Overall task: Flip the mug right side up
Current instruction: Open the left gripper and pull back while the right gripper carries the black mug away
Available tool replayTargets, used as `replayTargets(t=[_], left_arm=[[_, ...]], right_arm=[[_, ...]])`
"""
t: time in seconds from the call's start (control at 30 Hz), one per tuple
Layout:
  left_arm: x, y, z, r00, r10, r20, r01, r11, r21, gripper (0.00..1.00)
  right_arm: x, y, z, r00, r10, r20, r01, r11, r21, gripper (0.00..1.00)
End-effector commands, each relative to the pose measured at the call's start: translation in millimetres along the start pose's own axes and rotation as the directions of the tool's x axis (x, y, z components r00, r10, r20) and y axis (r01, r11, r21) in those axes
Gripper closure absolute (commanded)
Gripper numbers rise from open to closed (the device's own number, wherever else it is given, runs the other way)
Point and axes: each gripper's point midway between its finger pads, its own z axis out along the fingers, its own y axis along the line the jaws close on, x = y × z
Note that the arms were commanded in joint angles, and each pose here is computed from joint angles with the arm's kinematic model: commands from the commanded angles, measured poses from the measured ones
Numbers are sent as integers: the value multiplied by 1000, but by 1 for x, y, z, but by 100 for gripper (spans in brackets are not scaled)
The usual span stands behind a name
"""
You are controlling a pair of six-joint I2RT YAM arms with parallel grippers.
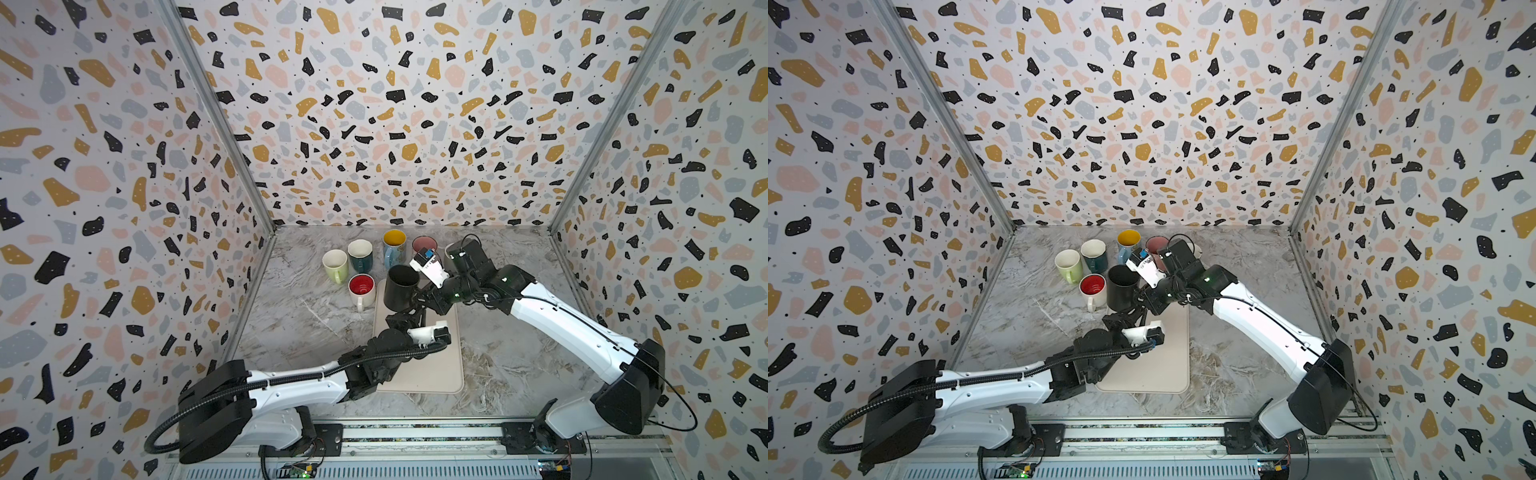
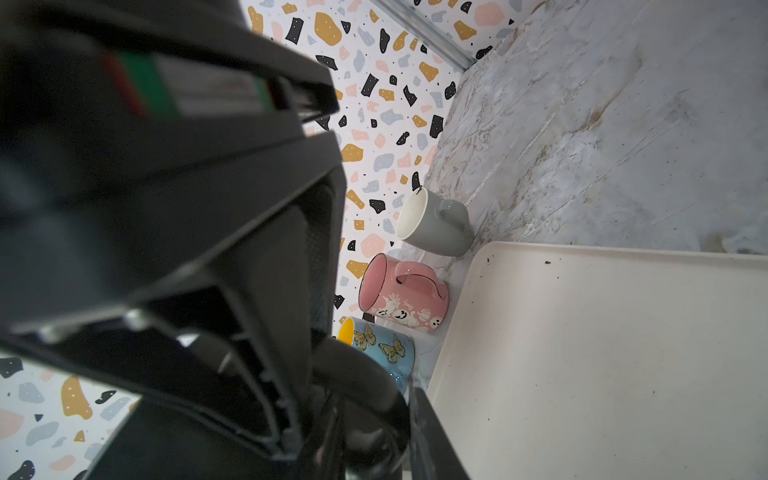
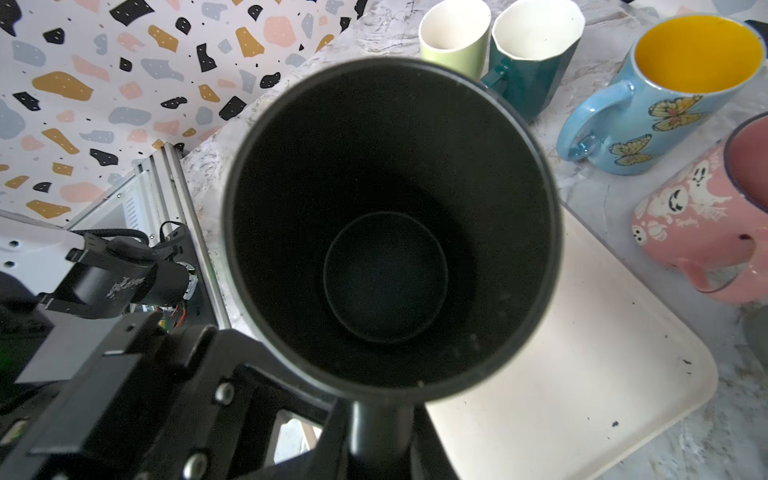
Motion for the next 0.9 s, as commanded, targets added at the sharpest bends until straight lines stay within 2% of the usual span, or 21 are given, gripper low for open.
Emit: replayTargets(t=[0.0, 0.23, 0.43, 0.67, 0.87], left_arm=[[-22, 43, -2, 993, -110, 50, 116, 986, -122, 70], [-25, 48, -8, 986, -152, 67, 159, 981, -107, 62], [-30, 64, -16, 960, -268, 80, 275, 956, -98, 57], [-30, 91, -18, 906, -422, 43, 424, 899, -114, 52], [-12, 115, -12, 824, -566, -2, 559, 815, -150, 50]], right_arm=[[-23, -1, -23, 994, -22, 106, 18, 999, 39, 100], [-26, -27, -31, 989, 25, 148, -42, 992, 115, 100], [-21, -65, -49, 979, 73, 188, -120, 961, 251, 100], [0, -111, -72, 964, 137, 227, -223, 883, 413, 100], [30, -147, -86, 951, 198, 236, -298, 781, 548, 100]])
